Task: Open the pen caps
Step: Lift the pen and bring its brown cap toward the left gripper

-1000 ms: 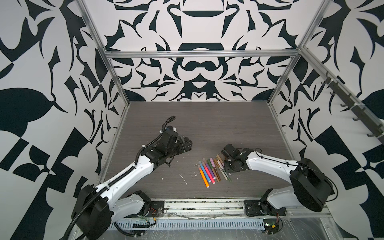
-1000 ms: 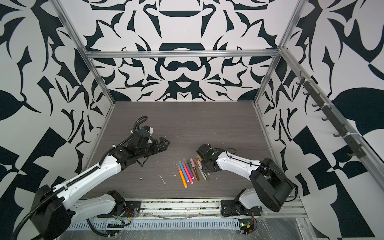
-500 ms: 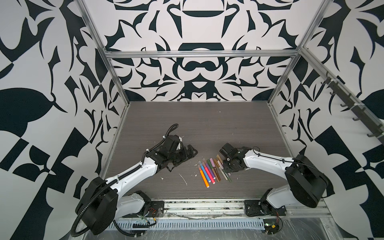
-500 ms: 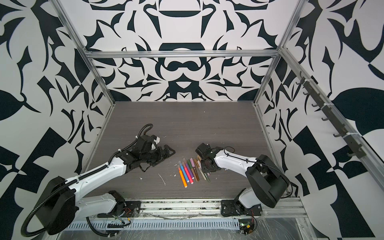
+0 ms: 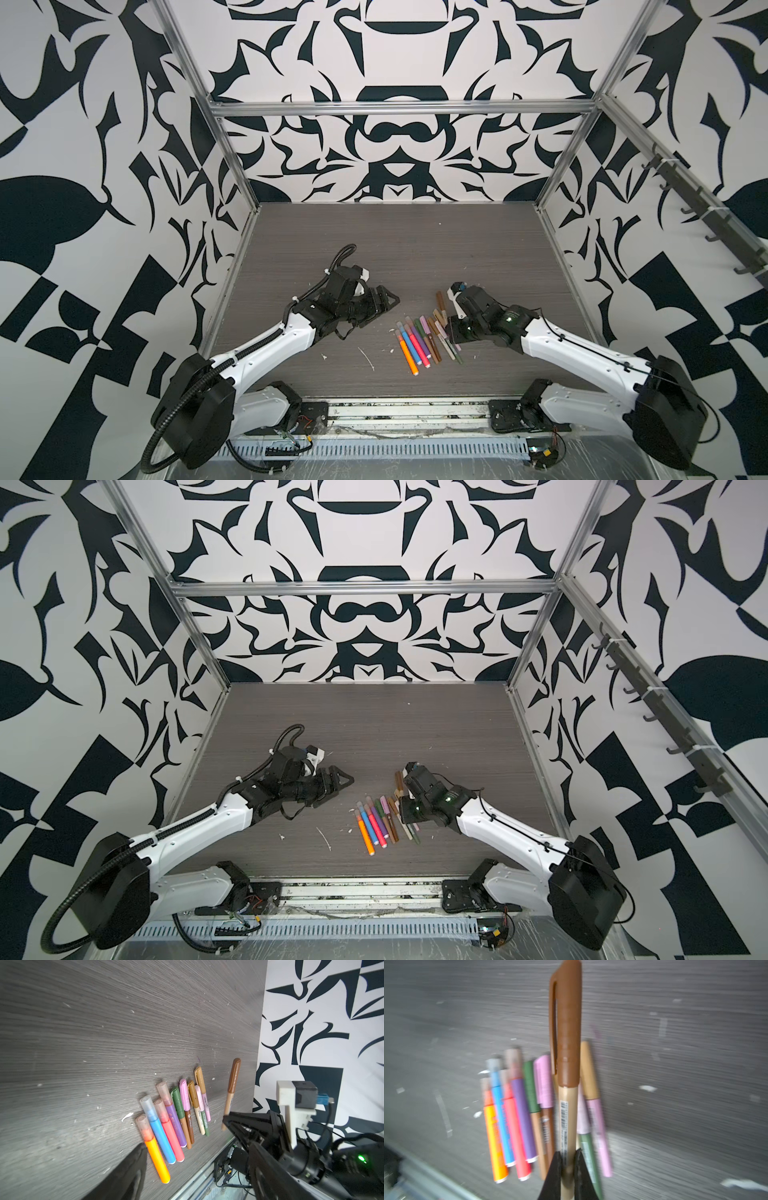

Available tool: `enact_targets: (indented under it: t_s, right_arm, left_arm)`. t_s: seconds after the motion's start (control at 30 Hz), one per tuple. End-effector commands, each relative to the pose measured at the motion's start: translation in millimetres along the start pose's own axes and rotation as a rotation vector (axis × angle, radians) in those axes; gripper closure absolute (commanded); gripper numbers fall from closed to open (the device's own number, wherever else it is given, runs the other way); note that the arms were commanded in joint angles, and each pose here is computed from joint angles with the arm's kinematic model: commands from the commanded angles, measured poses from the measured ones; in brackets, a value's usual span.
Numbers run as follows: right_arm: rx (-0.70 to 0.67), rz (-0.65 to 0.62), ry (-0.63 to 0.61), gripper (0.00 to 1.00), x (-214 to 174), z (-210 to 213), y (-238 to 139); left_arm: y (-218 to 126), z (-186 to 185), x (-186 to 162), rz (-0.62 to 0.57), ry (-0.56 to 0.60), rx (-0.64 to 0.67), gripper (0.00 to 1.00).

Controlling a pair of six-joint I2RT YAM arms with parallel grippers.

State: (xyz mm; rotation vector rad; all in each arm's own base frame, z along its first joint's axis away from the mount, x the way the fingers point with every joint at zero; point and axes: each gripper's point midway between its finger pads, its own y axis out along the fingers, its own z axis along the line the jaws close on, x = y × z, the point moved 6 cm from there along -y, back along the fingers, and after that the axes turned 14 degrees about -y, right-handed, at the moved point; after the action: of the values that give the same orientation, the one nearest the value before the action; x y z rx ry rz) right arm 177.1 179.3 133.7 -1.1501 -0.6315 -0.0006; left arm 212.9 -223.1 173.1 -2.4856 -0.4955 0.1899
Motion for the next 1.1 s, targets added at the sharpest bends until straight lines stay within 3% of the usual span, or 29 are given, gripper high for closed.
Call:
enact_targets:
  t_s: [0.0, 0.47, 0.77, 1.07]
  right_arm:
    - [0.132, -0.021, -0.017, 1.00, 10, 28, 3]
    - [0.161, 0.011, -0.183, 1.00, 13, 95, 29]
    - [0.190, -0.041, -0.187, 1.00, 23, 102, 17]
    - [0.171, -0.102, -0.166, 1.00, 29, 99, 0]
  left_arm:
    - [6, -17, -2, 0.031, 0.005, -0.052, 0.21]
    - [29, -4, -10, 0.075, -0.016, -0.002, 0.20]
    - [34, -3, -12, 0.092, -0.023, -0.006, 0.36]
    - [38, -3, -16, 0.102, -0.021, -0.012, 0.41]
